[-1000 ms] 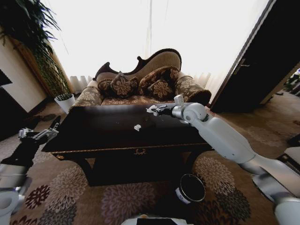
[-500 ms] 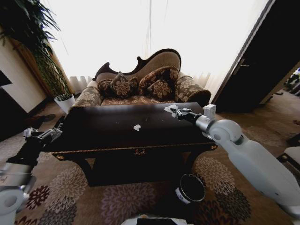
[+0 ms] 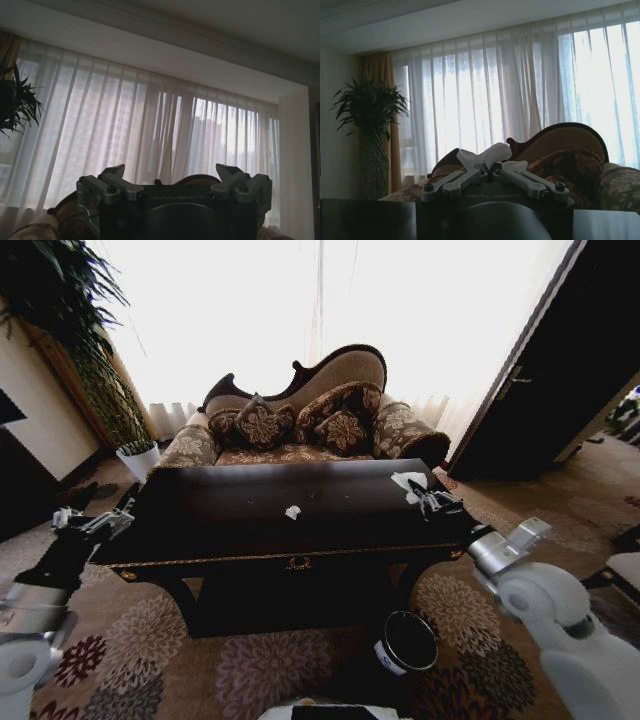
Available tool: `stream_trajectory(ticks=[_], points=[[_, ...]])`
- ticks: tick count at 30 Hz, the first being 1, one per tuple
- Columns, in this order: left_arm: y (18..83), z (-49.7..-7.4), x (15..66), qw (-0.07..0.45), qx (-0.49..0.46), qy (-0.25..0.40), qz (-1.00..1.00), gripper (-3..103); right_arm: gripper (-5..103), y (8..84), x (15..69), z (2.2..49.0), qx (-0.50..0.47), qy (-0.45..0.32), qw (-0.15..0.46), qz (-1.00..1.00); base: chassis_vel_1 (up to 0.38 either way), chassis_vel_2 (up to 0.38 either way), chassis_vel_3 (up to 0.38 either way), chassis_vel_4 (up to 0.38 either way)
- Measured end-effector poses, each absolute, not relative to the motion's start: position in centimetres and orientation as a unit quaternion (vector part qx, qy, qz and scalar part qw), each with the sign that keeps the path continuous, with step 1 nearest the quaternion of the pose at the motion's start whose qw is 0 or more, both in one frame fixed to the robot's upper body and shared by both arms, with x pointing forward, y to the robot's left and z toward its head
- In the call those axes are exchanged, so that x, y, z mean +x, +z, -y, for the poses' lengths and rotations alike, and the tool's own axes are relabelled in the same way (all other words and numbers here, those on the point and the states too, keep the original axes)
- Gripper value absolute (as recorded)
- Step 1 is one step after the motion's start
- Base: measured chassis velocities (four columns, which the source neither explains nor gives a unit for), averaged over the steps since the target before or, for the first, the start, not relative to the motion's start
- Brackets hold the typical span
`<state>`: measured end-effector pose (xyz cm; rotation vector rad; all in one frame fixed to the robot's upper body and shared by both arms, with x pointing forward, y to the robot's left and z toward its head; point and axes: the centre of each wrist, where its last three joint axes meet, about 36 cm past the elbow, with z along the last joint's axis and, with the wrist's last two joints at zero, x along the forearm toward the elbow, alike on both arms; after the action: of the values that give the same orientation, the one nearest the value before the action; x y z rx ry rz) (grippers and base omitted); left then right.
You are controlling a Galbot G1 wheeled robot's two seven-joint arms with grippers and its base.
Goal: Move to the front of the table and place the trash on the table into the trash bin.
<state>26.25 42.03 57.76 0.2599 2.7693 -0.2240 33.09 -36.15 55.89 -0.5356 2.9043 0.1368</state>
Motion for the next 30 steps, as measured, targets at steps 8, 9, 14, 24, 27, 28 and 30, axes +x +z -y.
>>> stream_trajectory(ticks=[8, 9, 14, 24, 27, 28, 30], points=[[57.9, -42.3, 26.3, 0.178, 0.093, -0.082, -0.976, 100, 0, 53.3, 30.3, 38.6, -0.16, 0.043, 0.153, -0.974, 0.0, 0.0, 0.0, 0.0], [58.0, -42.4, 26.4, 0.179, 0.093, -0.082, -0.976, 100, 0, 52.7, 29.9, 39.1, -0.157, 0.036, 0.161, -0.974, 0.0, 0.0, 0.0, 0.0], [57.9, -42.7, 26.5, 0.182, 0.09, -0.085, -0.975, 100, 0, 48.5, 28.1, 40.8, -0.154, 0.022, 0.172, -0.973, 0.0, 0.0, 0.0, 0.0], [57.6, -43.0, 27.0, 0.184, 0.089, -0.092, -0.974, 100, 0, 39.0, 24.8, 45.5, -0.142, -0.003, 0.149, -0.979, 0.0, 0.0, 0.0, 0.0], [57.5, -43.1, 27.1, 0.184, 0.088, -0.093, -0.975, 100, 0, 35.0, 23.4, 47.0, -0.14, 0.0, 0.139, -0.98, 0.0, 0.0, 0.0, 0.0], [57.5, -43.1, 27.1, 0.184, 0.088, -0.093, -0.975, 100, 0, 35.0, 23.4, 47.0, -0.14, 0.0, 0.139, -0.98, 0.0, 0.0, 0.0, 0.0], [57.5, -43.2, 27.2, 0.184, 0.087, -0.093, -0.975, 100, 0, 32.7, 22.4, 47.8, -0.13, 0.003, 0.128, -0.983, 0.0, 0.0, 0.0, 0.0]])
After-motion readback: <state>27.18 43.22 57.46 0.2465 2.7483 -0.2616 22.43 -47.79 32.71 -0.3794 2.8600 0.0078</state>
